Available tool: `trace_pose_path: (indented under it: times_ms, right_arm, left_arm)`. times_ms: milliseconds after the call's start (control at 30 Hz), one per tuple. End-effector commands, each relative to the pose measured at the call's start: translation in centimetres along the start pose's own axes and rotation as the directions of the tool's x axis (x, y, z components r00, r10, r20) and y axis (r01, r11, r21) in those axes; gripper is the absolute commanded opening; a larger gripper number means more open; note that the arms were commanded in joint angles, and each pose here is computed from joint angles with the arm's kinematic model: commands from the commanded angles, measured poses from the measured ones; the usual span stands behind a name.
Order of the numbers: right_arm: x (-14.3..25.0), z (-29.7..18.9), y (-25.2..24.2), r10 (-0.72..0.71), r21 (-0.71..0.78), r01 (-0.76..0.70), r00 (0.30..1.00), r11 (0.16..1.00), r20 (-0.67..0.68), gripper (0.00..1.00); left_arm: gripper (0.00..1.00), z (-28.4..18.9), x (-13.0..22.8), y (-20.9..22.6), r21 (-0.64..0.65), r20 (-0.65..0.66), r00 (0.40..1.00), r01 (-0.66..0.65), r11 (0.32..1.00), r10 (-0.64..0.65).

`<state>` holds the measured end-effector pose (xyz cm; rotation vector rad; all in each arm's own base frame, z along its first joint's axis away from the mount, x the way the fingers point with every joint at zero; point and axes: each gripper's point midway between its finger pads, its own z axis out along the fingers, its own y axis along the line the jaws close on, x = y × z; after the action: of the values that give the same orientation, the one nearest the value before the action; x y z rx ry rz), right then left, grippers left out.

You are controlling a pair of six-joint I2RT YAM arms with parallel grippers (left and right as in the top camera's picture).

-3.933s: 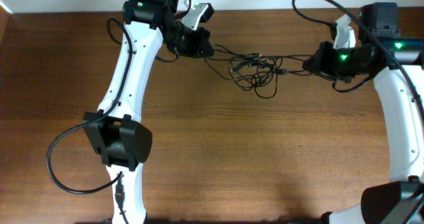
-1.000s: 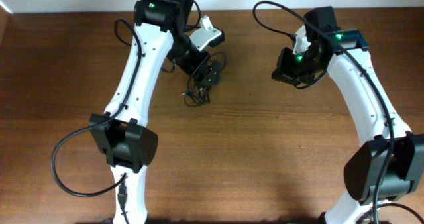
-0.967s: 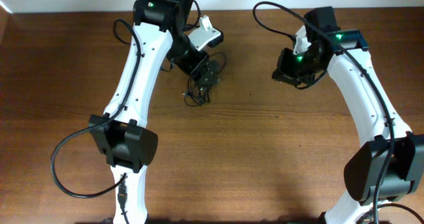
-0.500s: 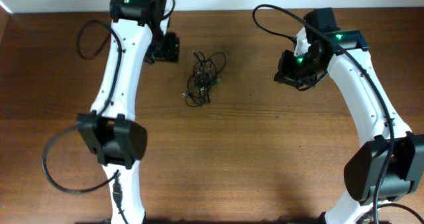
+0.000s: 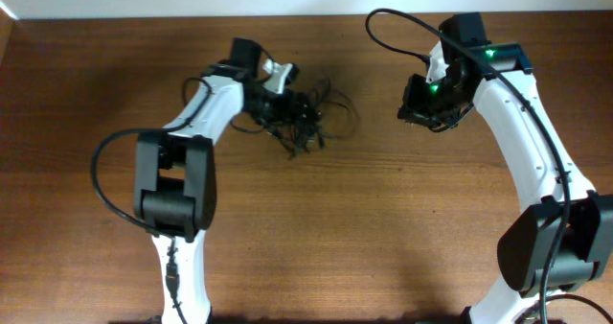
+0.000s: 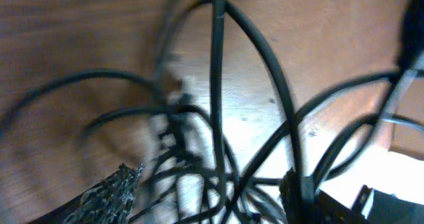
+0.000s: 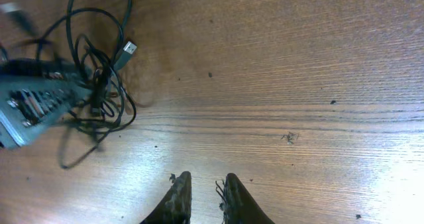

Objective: Untangle cables

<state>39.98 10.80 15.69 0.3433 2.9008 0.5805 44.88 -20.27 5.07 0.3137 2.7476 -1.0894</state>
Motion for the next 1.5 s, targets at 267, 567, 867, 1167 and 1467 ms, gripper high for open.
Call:
trace_pose_path:
  times_ms: [267,567,867,1167,1467]
  right_arm:
    - [-0.2,-1.0,0.2,-0.018,-0.002,0.018,0.999,1.0,0.028,0.18]
    - [-0.1,-1.0,0.4,-0.018,-0.014,0.019,1.0,1.0,0.023,0.19]
    - [0.4,-1.6,4.7,-0.148,-0.254,0.145,0.989,0.956,0.009,0.18]
    - [0.1,-0.1,10.6,-0.196,-0.32,0.214,0.977,0.923,0.089,0.31]
    - [-1.6,3.9,10.6,-0.101,-0.246,0.125,0.989,0.961,0.105,0.32]
  left_arm:
    - [0.24,2.1,-0.3,-1.3,-0.14,-0.006,0.997,-0.077,0.987,0.077]
    - [0.21,4.6,1.8,-1.4,-0.19,-0.084,0.993,-0.099,0.977,0.084]
    - [0.0,-6.0,-4.0,-10.8,0.048,0.058,0.991,-0.12,0.992,0.117]
    - [0.0,-9.2,-3.4,-15.4,0.171,0.079,0.986,-0.159,0.972,0.148]
    - [0.0,-13.2,-2.8,-20.5,0.485,0.115,0.976,-0.218,0.847,0.185]
